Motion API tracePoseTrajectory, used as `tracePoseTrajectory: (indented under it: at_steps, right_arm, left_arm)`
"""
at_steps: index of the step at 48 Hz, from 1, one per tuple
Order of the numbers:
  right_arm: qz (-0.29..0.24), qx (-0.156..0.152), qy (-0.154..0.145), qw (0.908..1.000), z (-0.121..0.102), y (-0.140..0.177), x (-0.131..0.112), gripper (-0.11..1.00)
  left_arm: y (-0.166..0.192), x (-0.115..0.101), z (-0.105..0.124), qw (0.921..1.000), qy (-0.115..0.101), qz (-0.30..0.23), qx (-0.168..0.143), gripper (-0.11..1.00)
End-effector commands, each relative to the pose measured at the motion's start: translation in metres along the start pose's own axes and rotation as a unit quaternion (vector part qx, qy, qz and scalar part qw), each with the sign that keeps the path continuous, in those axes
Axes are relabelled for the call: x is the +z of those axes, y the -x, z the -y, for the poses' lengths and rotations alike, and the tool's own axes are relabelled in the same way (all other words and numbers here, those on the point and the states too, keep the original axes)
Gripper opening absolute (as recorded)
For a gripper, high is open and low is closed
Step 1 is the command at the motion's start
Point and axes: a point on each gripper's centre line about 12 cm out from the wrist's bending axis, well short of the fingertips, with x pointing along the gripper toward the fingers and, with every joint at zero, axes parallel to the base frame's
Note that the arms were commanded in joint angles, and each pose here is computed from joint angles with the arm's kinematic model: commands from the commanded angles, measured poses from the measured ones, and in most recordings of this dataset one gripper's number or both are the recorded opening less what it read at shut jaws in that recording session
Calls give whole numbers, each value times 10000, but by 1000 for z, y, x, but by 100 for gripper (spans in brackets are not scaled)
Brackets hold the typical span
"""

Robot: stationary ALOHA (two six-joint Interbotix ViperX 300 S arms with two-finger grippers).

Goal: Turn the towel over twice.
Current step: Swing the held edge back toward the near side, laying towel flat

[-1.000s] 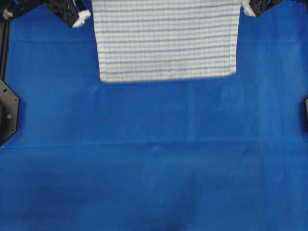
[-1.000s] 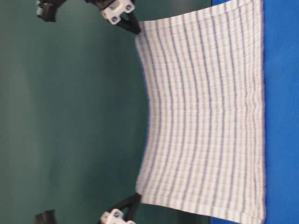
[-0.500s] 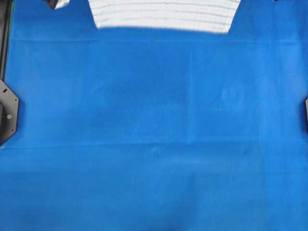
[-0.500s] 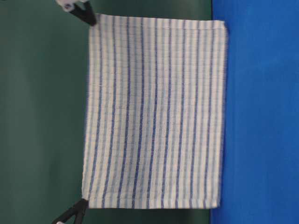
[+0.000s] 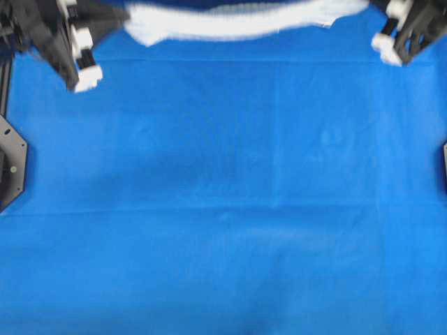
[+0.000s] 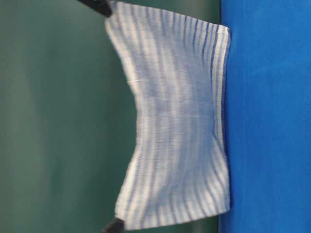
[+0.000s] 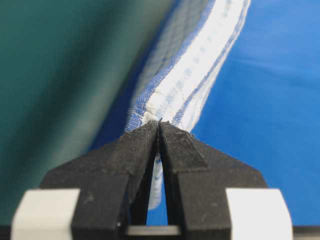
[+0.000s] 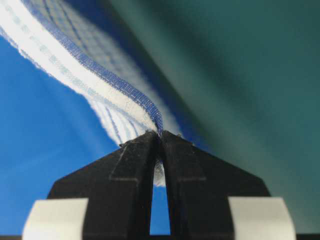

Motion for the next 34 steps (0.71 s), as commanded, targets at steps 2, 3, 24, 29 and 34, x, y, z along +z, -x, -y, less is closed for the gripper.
tracePoseTrajectory:
  at_steps: [2, 3, 24, 29, 34]
  right_arm:
    - [-92, 305, 15, 9995, -20, 5, -4, 7]
    - [-135, 354, 8, 9993, -24, 6, -6, 7]
    - [-1116, 1271, -191, 9854, -98, 7, -80, 7]
    - [-1332, 1428, -298, 9803, -113, 5, -97, 7]
    - [-1467, 1647, -378, 9746, -128, 2, -111, 8]
  left_arm:
    - [3, -3, 15, 9995, 162, 91, -239, 2]
    - [3, -6, 19, 9992, 261, 47, -302, 2]
    - [9, -63, 98, 9816, 436, -914, -1618, 2]
    - [9, -74, 113, 9745, 500, -1173, -1844, 2]
    - [9, -83, 129, 9670, 517, -1408, -2059, 2]
